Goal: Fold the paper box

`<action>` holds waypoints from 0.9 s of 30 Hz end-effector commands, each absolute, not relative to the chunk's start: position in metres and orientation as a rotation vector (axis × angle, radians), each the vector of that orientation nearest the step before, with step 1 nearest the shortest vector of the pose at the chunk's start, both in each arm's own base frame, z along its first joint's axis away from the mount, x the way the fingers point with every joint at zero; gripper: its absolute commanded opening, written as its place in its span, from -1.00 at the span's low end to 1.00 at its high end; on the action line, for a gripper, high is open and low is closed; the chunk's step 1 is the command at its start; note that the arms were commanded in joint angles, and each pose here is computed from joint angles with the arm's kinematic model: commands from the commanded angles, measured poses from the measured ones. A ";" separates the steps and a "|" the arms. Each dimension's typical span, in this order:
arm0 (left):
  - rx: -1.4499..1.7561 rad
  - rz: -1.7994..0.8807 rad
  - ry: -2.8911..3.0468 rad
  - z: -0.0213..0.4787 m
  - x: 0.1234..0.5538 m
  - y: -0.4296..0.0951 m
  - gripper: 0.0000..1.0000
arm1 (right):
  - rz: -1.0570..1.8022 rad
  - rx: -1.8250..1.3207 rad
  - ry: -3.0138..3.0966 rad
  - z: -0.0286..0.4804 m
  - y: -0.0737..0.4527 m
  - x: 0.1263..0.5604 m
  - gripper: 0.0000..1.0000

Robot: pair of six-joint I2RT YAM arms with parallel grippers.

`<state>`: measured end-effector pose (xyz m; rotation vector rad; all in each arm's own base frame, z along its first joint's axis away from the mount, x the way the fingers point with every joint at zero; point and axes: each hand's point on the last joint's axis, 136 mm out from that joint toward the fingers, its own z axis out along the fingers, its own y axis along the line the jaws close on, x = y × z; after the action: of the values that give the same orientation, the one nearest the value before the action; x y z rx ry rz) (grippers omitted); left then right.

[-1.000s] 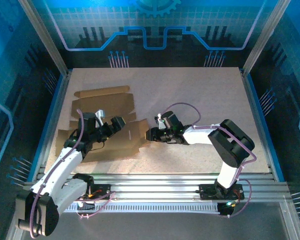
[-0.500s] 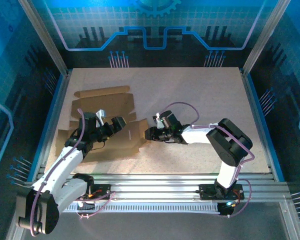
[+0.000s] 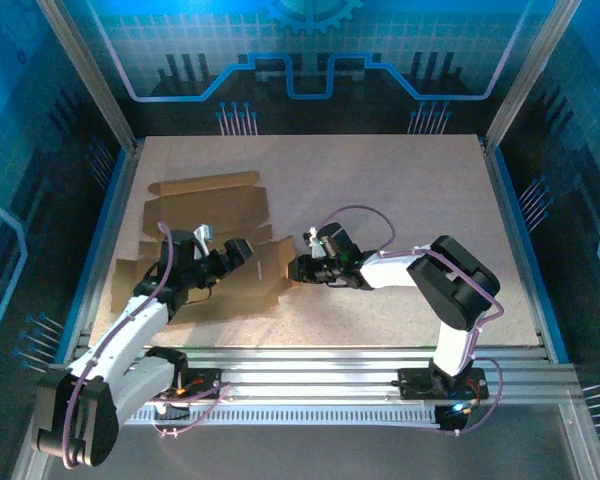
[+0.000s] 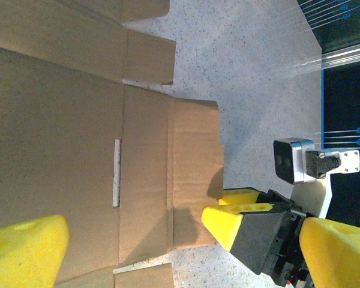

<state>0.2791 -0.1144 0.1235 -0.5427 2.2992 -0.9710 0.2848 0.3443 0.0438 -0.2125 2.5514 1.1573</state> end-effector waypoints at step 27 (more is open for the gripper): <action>-0.406 -0.963 2.353 0.140 0.289 -0.125 0.99 | 1.063 -0.156 2.554 0.080 0.240 0.295 -0.70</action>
<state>0.2854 -0.1197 0.1277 -0.4910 2.3354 -0.9740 0.3080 0.2603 0.0834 -0.1107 2.4983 1.0875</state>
